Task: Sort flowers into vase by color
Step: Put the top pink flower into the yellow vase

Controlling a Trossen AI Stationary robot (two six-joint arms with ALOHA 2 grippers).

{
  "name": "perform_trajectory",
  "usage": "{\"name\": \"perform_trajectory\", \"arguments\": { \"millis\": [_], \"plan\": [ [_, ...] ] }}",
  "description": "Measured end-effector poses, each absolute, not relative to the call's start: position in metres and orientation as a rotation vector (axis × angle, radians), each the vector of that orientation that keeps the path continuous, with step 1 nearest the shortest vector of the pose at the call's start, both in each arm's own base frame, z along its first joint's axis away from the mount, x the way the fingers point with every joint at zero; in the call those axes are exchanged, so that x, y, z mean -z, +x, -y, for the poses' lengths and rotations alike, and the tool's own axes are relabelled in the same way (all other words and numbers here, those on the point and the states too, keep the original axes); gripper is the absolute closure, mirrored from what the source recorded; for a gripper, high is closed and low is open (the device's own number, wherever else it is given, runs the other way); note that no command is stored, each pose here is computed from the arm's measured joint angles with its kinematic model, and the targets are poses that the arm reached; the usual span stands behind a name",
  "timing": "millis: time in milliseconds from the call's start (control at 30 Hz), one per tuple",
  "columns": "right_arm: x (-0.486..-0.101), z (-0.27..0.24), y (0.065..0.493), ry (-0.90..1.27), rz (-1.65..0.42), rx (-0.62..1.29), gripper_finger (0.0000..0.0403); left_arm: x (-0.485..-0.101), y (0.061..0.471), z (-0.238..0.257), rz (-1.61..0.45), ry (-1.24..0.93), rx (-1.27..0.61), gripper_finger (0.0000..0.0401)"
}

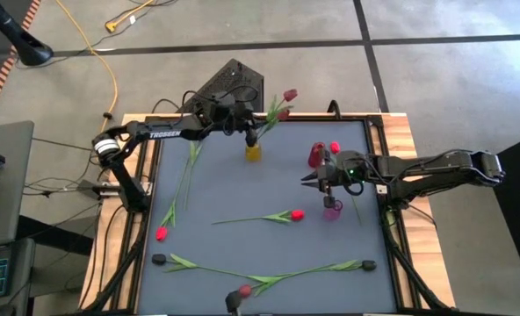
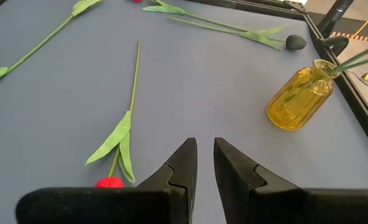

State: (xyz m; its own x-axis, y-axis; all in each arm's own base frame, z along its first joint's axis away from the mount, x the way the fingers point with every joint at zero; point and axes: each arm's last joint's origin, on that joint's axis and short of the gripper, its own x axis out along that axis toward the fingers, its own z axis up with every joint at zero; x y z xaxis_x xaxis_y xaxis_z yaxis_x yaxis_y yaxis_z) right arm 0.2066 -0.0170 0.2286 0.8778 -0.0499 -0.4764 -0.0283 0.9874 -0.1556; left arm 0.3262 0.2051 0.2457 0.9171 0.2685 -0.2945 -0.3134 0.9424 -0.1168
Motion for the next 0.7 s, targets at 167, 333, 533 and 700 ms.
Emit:
{"name": "perform_trajectory", "arguments": {
  "millis": [167,333,533,700],
  "plan": [
    [-0.227,0.017,0.206,-0.158,-0.514,0.009,0.0321,-0.242,0.307,-0.193,-0.152,-0.163,-0.305,0.0401],
    [-0.228,0.017,0.206,-0.152,-0.511,0.012,0.0321,-0.233,0.298,-0.184,-0.103,-0.162,-0.307,0.0401],
    [-0.228,0.017,0.206,-0.13,-0.507,0.018,0.0321,-0.223,0.294,-0.181,-0.12,-0.17,-0.314,0.0401],
    [-0.228,0.017,0.206,-0.126,-0.506,0.019,0.0321,-0.219,0.292,-0.18,-0.116,-0.169,-0.316,0.0401]
  ]
}}
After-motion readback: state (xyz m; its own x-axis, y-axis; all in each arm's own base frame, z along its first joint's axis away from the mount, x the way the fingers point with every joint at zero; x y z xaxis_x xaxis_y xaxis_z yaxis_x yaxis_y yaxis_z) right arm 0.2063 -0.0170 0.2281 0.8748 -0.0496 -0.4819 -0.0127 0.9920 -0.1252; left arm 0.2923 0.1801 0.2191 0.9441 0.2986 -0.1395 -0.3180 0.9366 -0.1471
